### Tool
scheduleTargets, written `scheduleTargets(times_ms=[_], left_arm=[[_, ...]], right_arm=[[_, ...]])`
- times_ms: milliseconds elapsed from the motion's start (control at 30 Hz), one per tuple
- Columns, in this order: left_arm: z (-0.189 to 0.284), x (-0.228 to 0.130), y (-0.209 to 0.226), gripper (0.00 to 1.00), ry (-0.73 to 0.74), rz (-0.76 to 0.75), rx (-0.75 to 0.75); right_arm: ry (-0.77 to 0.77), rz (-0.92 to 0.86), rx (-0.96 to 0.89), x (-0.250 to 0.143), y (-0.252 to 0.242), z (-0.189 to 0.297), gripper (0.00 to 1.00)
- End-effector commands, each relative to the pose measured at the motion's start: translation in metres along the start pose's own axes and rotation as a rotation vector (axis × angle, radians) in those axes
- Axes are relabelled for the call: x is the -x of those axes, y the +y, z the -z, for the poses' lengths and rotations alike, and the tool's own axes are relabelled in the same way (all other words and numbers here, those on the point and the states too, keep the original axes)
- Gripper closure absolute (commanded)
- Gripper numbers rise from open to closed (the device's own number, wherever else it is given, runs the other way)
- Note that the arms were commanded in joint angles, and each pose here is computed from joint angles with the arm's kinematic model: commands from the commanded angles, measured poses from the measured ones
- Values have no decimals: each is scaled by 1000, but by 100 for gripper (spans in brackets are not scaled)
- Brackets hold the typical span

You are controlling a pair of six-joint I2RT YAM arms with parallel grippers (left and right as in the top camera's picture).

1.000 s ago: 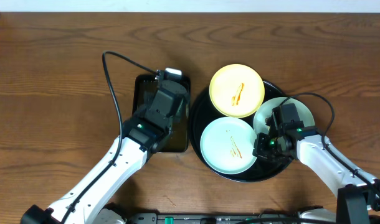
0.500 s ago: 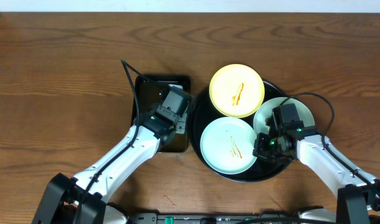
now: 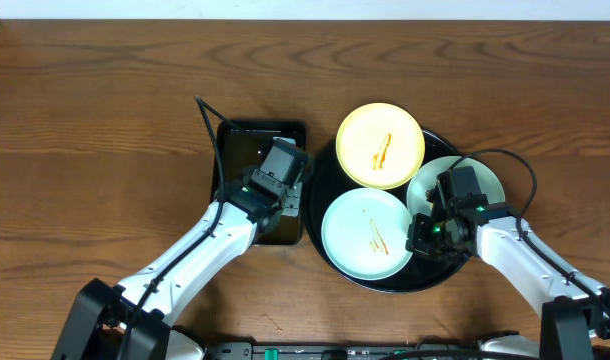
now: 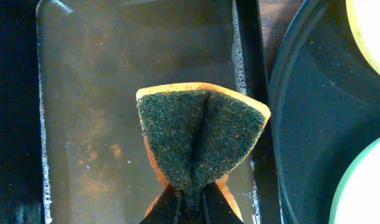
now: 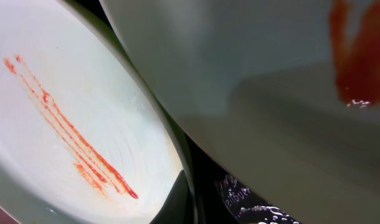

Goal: Clean dirty plates on tray and stack at the side
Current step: 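Move the sponge with the left gripper onto the lower pale green plate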

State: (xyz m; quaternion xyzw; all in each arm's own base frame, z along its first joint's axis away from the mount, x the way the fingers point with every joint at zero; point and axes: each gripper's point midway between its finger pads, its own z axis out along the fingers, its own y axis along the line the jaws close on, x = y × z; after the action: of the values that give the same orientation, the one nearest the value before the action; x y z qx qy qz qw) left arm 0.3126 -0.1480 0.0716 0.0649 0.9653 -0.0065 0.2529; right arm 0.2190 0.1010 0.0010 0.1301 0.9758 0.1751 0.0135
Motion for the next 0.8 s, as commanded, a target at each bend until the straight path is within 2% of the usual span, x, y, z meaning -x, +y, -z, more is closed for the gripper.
scheduleTargets(times_ms=[0, 267, 567, 633, 767], left_arm=[[0, -1, 3, 92, 3, 20, 5], [0, -2, 0, 93, 9, 20, -11], [37, 18, -65, 93, 12, -37, -367], [45, 20, -80, 93, 16, -4, -431], [46, 13, -98, 93, 55, 76, -462]], right_arm=[[17, -5, -3, -5, -1, -2, 99], [16, -5, -3, -5, -1, -2, 99], [13, -3, -1, -4, 0, -2, 99], [11, -3, 0, -3, 0, -2, 99], [6, -1, 2, -2, 1, -2, 99]])
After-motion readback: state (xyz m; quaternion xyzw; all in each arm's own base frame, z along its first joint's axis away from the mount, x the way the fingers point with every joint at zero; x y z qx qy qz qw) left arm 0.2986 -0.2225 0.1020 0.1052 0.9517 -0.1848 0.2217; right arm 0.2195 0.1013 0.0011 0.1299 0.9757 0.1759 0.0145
